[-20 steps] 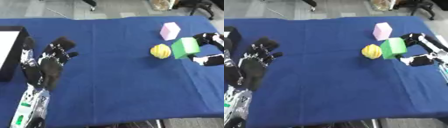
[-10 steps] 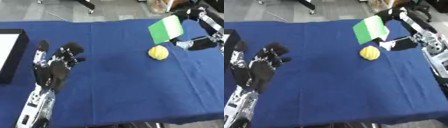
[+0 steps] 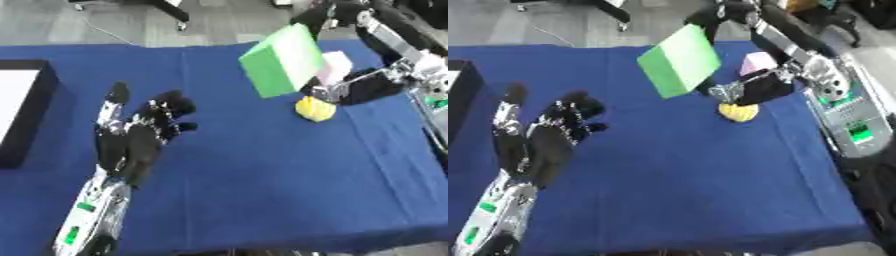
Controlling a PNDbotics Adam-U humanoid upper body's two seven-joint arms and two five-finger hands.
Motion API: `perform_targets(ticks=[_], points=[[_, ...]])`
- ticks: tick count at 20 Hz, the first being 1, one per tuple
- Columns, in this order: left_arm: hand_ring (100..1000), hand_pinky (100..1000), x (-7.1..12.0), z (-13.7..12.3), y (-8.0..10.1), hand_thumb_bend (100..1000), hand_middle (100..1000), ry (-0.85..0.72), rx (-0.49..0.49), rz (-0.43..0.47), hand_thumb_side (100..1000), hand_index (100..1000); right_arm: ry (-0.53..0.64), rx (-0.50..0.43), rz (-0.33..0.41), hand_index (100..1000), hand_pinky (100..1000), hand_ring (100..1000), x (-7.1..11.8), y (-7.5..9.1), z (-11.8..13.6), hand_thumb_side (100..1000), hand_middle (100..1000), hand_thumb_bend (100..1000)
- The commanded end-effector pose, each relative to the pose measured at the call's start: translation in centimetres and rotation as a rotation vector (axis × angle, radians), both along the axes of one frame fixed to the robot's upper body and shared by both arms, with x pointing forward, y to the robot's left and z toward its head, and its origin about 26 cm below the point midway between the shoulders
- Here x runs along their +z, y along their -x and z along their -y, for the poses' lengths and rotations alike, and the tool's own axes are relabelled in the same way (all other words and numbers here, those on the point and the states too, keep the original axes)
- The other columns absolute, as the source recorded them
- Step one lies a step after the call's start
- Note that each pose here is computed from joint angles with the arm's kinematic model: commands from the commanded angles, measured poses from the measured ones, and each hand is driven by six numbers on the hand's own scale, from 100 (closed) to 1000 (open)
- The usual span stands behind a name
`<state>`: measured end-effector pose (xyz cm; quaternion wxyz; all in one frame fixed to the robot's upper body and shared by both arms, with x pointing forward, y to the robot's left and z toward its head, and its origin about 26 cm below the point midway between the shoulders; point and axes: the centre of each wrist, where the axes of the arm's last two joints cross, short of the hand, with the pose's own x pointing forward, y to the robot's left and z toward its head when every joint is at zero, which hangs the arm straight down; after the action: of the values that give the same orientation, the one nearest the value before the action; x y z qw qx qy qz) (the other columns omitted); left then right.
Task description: Pick up the objects with one hand, pass them to the other hand, and then place them into the box on the other side of the table.
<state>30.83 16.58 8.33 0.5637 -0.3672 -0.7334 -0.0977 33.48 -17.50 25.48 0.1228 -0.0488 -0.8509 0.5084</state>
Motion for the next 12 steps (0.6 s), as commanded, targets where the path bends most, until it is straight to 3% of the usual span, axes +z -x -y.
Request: perform_targets(ticks=[1,12], points=[[844,786,0.5,1.1,-0.2,484,728,0.039,-0.06,-0.012,1000,851,0.025,0.03,0.062,416,752,740,1.9,2.0,-1.2,100,460,163],[845,790,-0.3,2.7,-0.8,524,734,0.099,-0.146,-0.13,1000,853,0.081,0.05,0.113,418,747,732,2.5,3.4,-3.7,100,456,152]])
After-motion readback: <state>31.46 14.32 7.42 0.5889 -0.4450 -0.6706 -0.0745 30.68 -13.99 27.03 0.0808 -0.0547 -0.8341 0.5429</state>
